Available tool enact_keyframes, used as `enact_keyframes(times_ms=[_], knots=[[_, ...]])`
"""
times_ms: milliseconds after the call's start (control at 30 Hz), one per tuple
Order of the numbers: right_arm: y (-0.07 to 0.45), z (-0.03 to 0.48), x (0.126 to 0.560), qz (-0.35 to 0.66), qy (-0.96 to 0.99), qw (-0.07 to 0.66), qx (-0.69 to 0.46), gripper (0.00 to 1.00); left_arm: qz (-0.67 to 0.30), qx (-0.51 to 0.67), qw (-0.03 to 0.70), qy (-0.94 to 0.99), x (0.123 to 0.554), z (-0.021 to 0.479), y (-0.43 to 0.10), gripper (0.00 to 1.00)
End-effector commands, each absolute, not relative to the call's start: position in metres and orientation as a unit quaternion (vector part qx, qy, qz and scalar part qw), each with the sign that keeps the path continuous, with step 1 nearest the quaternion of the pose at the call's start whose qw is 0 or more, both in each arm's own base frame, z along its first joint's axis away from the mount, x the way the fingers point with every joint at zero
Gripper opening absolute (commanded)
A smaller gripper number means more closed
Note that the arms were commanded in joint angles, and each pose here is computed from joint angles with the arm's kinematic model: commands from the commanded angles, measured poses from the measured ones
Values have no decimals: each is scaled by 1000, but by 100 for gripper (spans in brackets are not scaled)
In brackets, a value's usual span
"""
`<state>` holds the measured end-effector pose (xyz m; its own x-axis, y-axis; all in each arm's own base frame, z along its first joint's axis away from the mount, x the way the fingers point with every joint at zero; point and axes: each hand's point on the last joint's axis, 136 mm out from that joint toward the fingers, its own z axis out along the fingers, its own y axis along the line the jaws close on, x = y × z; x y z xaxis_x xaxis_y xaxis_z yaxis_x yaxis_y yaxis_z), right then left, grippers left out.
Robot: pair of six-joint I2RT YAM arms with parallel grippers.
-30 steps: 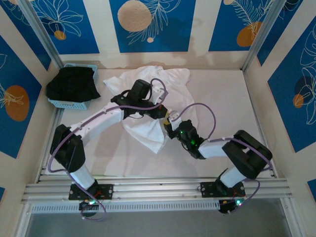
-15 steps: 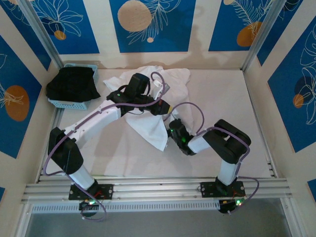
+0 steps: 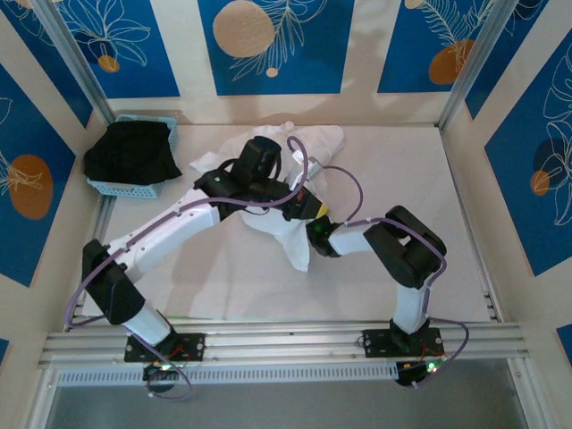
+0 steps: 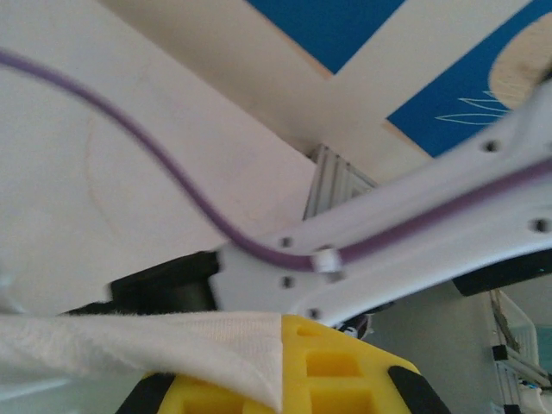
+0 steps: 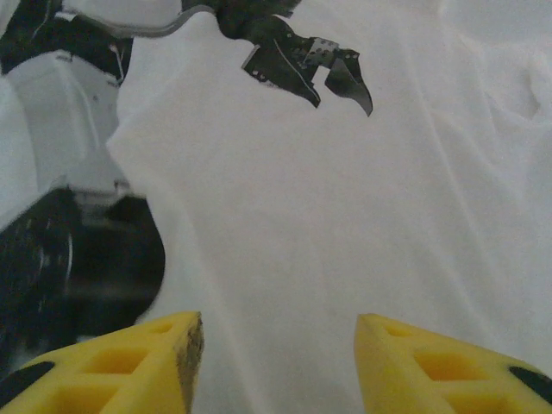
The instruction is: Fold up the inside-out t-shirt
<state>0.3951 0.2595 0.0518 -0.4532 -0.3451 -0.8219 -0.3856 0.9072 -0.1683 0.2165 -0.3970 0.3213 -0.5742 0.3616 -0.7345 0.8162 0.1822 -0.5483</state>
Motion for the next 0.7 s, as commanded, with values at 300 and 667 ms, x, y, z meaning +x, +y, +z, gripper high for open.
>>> enact_keyframes(times_ms=[300,667], knots=[[254,31,398,5,913,379,-154,73,-555,457,265,642,174,413,-410,0],[252,1,411,-21,954,273,-119,84,-585,470,299,590,168,481,-413,0]])
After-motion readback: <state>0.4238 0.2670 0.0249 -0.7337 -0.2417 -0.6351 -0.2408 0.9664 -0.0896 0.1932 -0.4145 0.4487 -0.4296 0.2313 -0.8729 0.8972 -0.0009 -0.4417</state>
